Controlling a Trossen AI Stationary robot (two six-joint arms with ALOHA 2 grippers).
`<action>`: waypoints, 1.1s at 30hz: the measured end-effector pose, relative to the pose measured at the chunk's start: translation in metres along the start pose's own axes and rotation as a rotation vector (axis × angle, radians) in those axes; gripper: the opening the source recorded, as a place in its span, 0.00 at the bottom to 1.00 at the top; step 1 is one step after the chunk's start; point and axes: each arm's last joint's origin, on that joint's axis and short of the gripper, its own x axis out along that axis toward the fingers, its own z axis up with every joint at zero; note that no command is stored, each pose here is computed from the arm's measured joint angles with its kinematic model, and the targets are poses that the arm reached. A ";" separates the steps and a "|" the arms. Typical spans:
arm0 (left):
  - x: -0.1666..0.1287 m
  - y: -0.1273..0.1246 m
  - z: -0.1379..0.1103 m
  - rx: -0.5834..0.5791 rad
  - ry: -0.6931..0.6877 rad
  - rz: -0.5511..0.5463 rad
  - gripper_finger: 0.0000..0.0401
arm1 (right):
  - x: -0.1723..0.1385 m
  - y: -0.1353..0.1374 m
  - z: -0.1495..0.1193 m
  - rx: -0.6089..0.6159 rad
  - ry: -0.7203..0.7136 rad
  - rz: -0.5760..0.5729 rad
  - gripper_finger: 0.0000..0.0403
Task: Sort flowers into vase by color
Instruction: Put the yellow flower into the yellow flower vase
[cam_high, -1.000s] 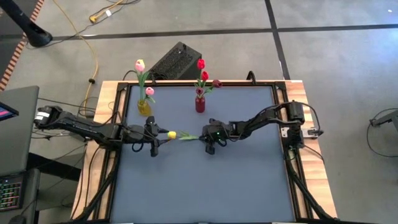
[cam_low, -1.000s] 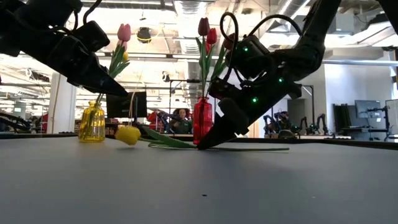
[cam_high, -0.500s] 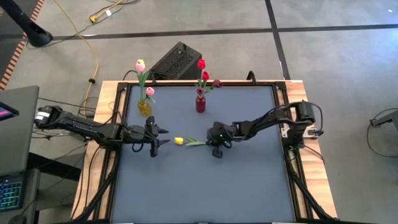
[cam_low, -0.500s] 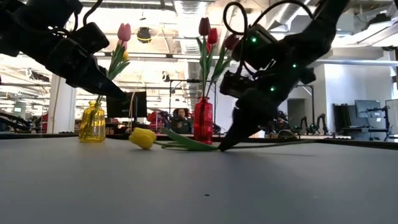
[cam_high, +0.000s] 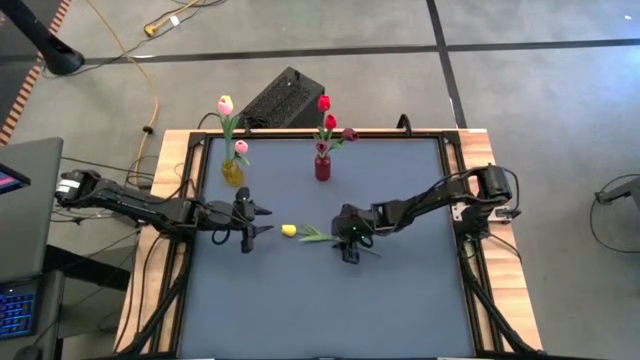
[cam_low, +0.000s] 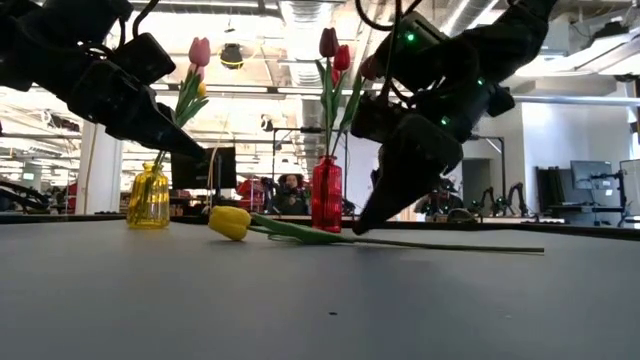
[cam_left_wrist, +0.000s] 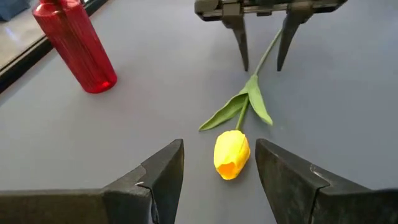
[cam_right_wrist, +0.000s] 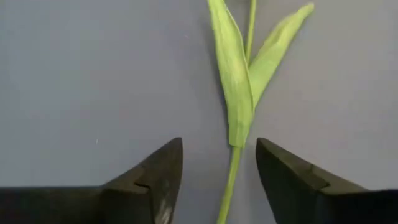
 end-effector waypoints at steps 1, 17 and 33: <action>0.000 0.000 0.000 0.000 -0.002 -0.002 0.47 | 0.000 0.000 0.000 0.010 0.016 -0.003 0.58; 0.000 -0.002 0.001 -0.005 -0.008 -0.083 0.47 | -0.007 0.011 -0.010 0.129 0.143 -0.090 0.55; 0.000 -0.004 0.002 0.041 -0.016 -0.134 0.47 | -0.037 0.021 -0.037 0.181 -0.078 -0.134 0.52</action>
